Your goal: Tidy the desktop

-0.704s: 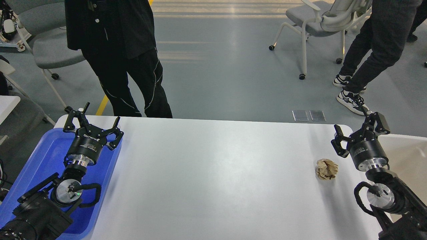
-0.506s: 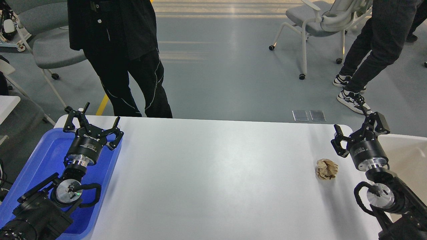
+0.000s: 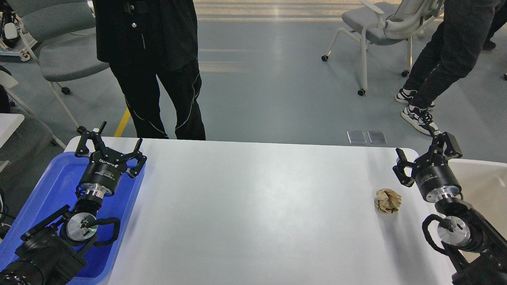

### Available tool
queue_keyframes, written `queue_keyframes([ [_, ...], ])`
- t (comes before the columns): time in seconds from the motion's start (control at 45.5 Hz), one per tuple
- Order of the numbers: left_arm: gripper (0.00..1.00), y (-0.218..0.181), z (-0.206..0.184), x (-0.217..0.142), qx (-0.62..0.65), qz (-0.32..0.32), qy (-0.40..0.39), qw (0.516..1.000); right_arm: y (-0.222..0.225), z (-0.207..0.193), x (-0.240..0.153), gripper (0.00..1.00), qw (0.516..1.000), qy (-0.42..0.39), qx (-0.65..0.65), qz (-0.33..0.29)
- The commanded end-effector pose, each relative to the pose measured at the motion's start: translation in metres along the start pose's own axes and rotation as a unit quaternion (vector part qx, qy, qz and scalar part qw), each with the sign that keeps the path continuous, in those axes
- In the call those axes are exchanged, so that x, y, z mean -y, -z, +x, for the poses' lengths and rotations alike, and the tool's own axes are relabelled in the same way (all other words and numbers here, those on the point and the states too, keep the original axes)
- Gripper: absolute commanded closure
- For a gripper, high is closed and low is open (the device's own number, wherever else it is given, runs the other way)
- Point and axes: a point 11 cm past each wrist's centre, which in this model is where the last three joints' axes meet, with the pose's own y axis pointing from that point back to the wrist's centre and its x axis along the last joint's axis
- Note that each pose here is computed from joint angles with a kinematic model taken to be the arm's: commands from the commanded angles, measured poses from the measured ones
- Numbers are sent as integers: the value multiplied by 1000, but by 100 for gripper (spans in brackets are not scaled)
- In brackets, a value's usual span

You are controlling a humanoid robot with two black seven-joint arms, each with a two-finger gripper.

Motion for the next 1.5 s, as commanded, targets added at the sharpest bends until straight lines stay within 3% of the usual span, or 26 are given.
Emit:
queue_keyframes([
  [0.0, 0, 0, 0, 0, 0, 0, 0, 1000, 6, 12, 0, 0, 999, -12, 22, -32],
  [0.286, 0, 0, 0, 0, 0, 0, 0, 1000, 34, 5, -1, 0, 998, 28, -5, -56],
  [0.704, 0, 0, -1, 0, 0, 1, 3, 1000, 62, 2, 1, 0, 959, 91, -216, -158],
  [0.946, 0, 0, -1, 0, 0, 1, 3, 1000, 72, 7, -8, 0, 901, 108, -356, -221],
  [1.232, 0, 0, -1, 0, 0, 1, 2, 1000, 86, 2, -15, 0, 796, 148, -547, -210],
  [1.32, 0, 0, -1, 0, 0, 1, 3, 1000, 77, 2, -18, 0, 783, 154, -562, -219],
  [1.474, 0, 0, -1, 0, 0, 1, 3, 1000, 58, 20, -30, 0, 709, 153, -647, -234],
])
